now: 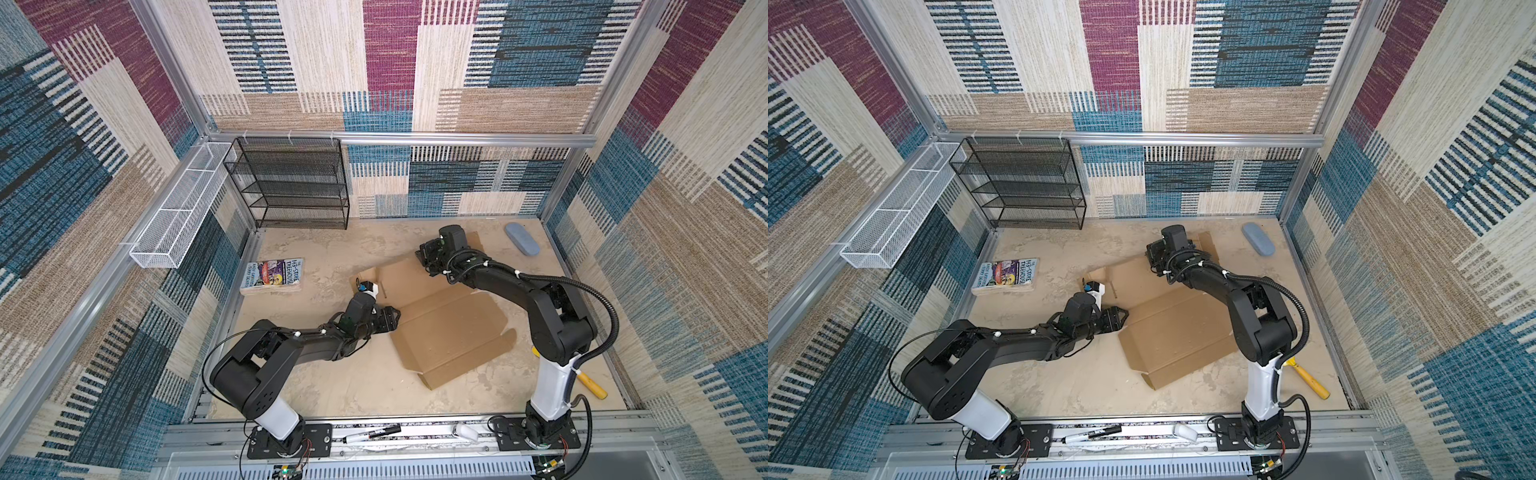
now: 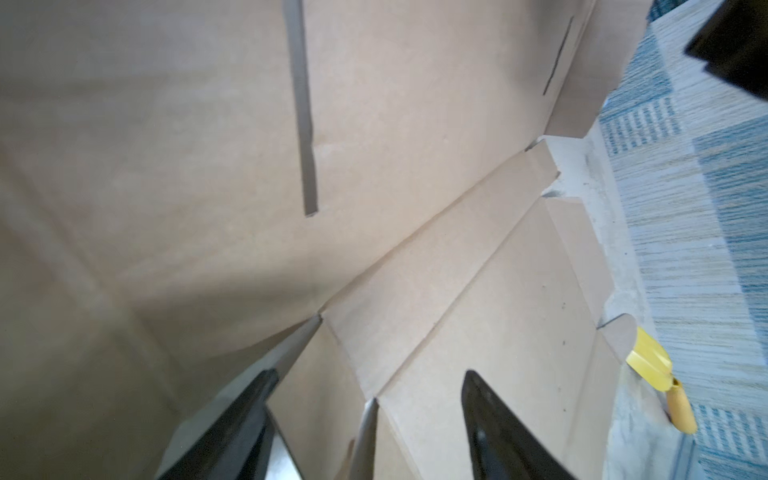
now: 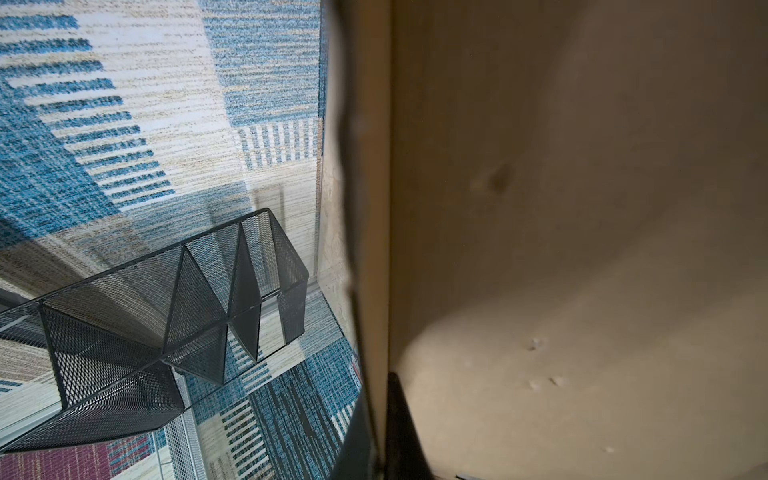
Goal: Fold the paper box
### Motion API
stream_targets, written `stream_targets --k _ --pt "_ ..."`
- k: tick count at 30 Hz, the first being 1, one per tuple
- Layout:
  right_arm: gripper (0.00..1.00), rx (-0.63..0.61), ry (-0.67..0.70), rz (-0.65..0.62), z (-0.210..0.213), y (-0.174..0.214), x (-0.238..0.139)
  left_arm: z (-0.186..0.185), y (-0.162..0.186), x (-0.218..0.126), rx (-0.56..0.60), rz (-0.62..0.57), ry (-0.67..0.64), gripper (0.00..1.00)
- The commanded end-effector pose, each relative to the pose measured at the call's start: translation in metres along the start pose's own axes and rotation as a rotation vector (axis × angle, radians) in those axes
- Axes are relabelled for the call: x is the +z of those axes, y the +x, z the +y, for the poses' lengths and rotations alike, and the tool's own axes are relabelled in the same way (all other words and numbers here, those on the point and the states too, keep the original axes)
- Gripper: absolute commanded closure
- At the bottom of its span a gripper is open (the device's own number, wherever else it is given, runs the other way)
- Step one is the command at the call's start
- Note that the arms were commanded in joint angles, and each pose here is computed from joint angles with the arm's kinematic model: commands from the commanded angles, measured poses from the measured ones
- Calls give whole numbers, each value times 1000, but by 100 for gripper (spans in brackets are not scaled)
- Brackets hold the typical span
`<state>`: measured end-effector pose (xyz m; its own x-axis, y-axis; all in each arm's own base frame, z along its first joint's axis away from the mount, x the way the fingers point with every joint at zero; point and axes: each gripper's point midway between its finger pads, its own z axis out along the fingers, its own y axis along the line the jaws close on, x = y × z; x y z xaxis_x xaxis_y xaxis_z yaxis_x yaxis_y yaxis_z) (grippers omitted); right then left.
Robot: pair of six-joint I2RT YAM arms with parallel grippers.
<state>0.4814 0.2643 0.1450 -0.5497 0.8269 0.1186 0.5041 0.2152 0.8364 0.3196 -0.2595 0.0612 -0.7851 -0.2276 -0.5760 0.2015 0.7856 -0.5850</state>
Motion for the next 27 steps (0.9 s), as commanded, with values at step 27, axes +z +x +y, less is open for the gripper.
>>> stream_targets --k 27 --pt "95 3 -23 21 -1 3 2 -30 19 42 -13 66 122 34"
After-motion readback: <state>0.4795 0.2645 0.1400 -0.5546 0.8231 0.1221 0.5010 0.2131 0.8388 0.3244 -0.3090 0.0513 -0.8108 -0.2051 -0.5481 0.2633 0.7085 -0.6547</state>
